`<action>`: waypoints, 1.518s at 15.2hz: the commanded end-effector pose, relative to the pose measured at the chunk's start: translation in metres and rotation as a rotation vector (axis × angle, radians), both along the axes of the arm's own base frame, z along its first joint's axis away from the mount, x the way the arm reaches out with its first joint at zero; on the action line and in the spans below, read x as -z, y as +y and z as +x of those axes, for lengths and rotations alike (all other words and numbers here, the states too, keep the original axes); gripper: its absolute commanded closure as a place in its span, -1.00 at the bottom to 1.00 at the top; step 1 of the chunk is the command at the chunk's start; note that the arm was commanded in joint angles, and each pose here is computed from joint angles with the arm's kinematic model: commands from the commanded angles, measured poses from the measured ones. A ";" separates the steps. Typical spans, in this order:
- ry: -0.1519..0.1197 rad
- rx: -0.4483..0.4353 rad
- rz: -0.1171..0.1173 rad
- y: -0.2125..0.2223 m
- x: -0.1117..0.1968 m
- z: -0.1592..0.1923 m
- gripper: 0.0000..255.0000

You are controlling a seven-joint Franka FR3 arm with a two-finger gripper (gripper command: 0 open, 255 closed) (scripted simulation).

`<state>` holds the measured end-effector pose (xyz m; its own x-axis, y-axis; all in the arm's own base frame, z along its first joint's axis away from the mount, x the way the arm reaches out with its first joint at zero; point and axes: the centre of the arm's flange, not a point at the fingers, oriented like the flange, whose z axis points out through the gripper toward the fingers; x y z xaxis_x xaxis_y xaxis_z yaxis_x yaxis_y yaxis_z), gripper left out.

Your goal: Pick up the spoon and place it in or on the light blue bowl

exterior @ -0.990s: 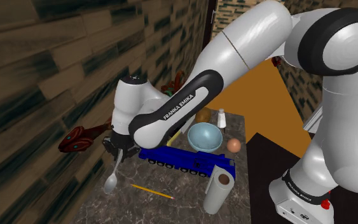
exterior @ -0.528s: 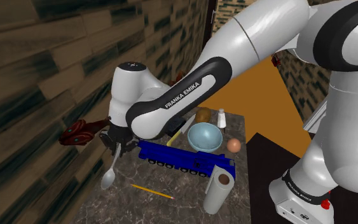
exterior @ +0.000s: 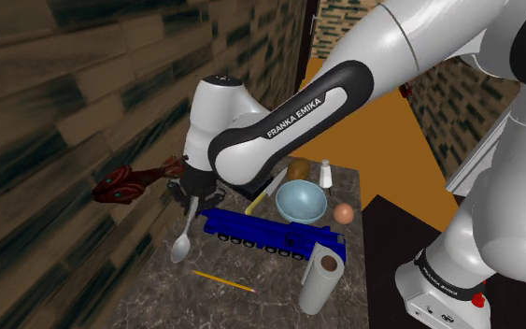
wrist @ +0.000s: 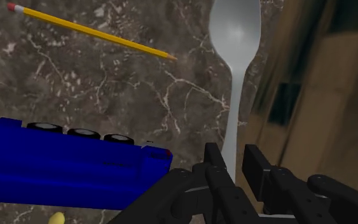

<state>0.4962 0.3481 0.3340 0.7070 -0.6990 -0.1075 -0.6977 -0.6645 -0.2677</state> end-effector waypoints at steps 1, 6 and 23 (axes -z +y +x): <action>-0.001 0.000 0.000 -0.025 -0.001 -0.008 1.00; -0.001 0.000 0.000 -0.088 -0.004 -0.027 1.00; -0.001 0.000 0.000 -0.303 -0.012 -0.092 1.00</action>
<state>0.4087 0.0559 0.3431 0.7054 -0.7007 -0.1069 -0.6991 -0.6631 -0.2675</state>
